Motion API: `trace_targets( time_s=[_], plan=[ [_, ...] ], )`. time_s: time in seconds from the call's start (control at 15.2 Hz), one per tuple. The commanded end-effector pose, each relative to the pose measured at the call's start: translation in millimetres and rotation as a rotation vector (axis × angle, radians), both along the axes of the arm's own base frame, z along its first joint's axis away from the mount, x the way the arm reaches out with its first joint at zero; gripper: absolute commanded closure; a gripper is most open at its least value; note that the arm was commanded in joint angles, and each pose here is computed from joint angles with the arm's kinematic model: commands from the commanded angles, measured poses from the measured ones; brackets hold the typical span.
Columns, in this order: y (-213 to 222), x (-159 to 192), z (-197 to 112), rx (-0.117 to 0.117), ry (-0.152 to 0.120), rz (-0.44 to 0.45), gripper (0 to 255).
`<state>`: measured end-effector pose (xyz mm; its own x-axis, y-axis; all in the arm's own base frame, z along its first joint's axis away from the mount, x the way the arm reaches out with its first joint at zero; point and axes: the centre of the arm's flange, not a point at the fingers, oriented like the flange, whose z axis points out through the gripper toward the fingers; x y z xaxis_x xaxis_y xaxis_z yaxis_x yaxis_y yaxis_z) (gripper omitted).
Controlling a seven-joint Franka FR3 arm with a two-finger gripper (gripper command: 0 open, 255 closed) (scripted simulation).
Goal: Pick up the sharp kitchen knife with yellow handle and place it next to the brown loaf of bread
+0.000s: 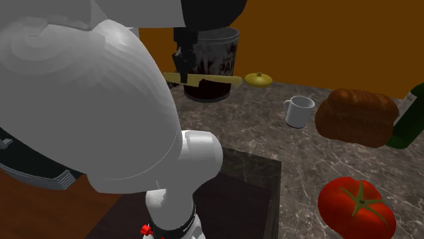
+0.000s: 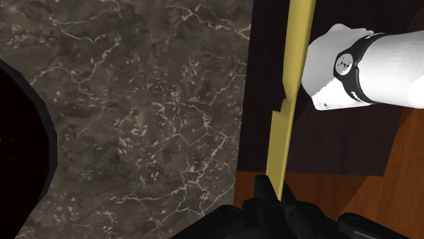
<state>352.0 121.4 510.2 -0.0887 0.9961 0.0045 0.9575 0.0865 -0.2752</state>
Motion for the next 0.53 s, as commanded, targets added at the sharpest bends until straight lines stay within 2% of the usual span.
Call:
trace_targets(
  time_s=[0.0, 0.46],
  plan=[
    [0, 1, 10, 0.000, 0.000, 0.000, 255],
    [0, 1, 47, 0.000, 0.000, 0.000, 255]
  ],
)
